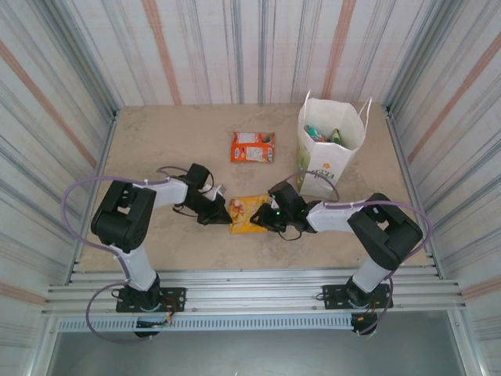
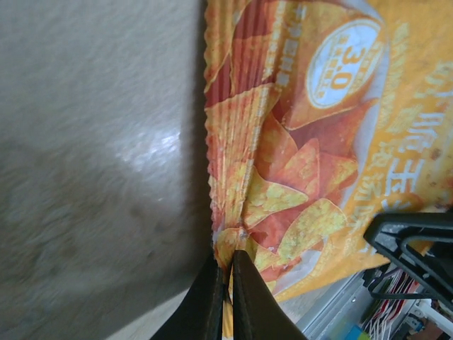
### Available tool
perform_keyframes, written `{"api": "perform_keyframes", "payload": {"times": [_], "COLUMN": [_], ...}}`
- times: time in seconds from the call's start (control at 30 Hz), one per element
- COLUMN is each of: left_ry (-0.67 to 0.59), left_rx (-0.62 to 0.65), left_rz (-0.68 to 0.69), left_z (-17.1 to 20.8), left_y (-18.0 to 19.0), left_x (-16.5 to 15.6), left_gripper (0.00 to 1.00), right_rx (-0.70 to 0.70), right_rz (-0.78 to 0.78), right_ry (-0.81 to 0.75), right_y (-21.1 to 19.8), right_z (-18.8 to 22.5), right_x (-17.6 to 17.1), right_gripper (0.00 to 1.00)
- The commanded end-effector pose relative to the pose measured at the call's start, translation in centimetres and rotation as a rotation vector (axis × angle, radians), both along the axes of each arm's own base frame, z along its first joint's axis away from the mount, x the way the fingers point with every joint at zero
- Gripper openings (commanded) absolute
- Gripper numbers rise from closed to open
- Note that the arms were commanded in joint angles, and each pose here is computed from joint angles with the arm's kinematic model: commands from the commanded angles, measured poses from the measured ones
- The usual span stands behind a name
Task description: Place the snacks into the paper bag
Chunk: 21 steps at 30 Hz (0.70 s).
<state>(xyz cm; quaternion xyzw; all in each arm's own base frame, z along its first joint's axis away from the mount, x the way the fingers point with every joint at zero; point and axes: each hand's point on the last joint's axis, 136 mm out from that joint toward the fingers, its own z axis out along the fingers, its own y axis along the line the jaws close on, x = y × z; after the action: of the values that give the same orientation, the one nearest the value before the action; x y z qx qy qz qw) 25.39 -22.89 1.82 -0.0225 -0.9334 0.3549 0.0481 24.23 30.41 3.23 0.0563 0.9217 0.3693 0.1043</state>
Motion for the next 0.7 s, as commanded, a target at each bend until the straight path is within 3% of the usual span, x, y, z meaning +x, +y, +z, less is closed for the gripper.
{"api": "perform_keyframes", "payload": {"times": [0.0, 0.13, 0.3, 0.5, 0.67], "left_ry": [0.034, 0.009, -0.057, -0.203, -0.397], "left_rx": [0.114, 0.12, 0.13, 0.101, 0.049], "left_rz": [-0.007, -0.005, 0.0, 0.019, 0.027], "left_z": [-2.5, -1.7, 0.9, 7.0, 14.1], "left_y": [1.0, 0.9, 0.9, 0.2, -0.7], "left_x": [-0.8, -0.3, 1.0, 3.6, 6.5], "left_gripper": [0.11, 0.14, 0.29, 0.5, 0.57], "right_rx": [0.058, 0.026, -0.028, -0.085, -0.121], "right_rz": [0.017, -0.004, -0.003, 0.009, -0.035], "right_ry": [-0.049, -0.096, -0.178, -0.294, -0.451], "right_y": [0.9, -0.2, -1.8, -4.2, -8.1], "right_z": [1.4, 2.4, 5.0, 10.2, 17.5], "right_x": [0.3, 0.4, 0.4, 0.4, 1.2], "right_gripper": [0.33, 0.21, 0.09, 0.08, 0.08]}}
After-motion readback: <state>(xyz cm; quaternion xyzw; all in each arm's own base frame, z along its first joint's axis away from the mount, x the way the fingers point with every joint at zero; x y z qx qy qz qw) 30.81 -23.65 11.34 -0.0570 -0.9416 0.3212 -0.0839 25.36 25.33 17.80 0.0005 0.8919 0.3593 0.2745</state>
